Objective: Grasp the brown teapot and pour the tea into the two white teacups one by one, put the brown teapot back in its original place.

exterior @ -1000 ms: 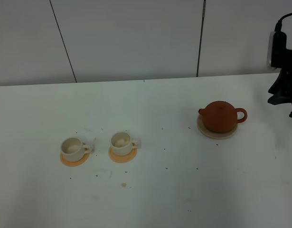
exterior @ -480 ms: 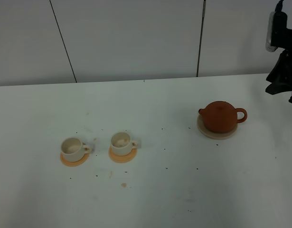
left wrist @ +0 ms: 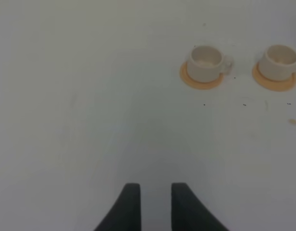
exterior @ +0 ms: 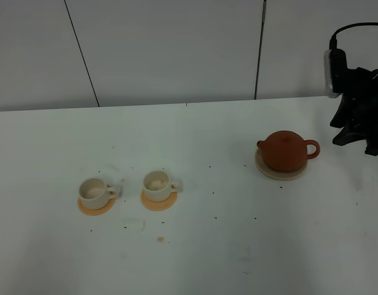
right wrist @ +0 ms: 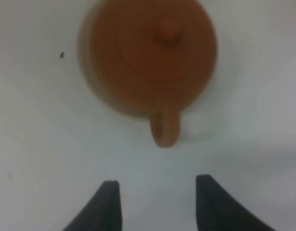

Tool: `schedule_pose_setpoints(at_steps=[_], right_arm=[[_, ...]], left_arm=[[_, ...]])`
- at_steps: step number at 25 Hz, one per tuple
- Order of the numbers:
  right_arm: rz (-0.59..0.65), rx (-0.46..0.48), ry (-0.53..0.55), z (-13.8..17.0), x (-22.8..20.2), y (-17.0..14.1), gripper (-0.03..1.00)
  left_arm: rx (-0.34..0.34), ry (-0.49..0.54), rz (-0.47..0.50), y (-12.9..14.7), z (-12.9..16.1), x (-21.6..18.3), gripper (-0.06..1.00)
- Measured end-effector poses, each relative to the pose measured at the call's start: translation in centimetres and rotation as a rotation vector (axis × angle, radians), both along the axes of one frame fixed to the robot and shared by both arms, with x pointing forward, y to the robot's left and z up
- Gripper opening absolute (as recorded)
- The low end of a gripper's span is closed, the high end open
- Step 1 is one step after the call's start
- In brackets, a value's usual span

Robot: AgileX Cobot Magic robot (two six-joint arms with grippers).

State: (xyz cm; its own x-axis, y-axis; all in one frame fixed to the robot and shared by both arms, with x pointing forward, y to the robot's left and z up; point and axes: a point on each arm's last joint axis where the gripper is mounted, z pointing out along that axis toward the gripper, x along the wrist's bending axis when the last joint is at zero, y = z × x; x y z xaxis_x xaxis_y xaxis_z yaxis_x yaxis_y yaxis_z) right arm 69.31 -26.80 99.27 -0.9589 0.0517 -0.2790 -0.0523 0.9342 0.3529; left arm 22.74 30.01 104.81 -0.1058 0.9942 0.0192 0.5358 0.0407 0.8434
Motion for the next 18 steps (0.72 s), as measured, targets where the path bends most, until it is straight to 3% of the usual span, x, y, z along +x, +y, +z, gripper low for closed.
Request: schedule_pose_setpoints(at_steps=[18], right_arm=[[0.138, -0.04, -0.06, -1.9, 1.2, 1.7, 0.36]], left_arm=[[0.0, 0.0, 0.0, 0.0, 0.0, 0.0, 0.23]])
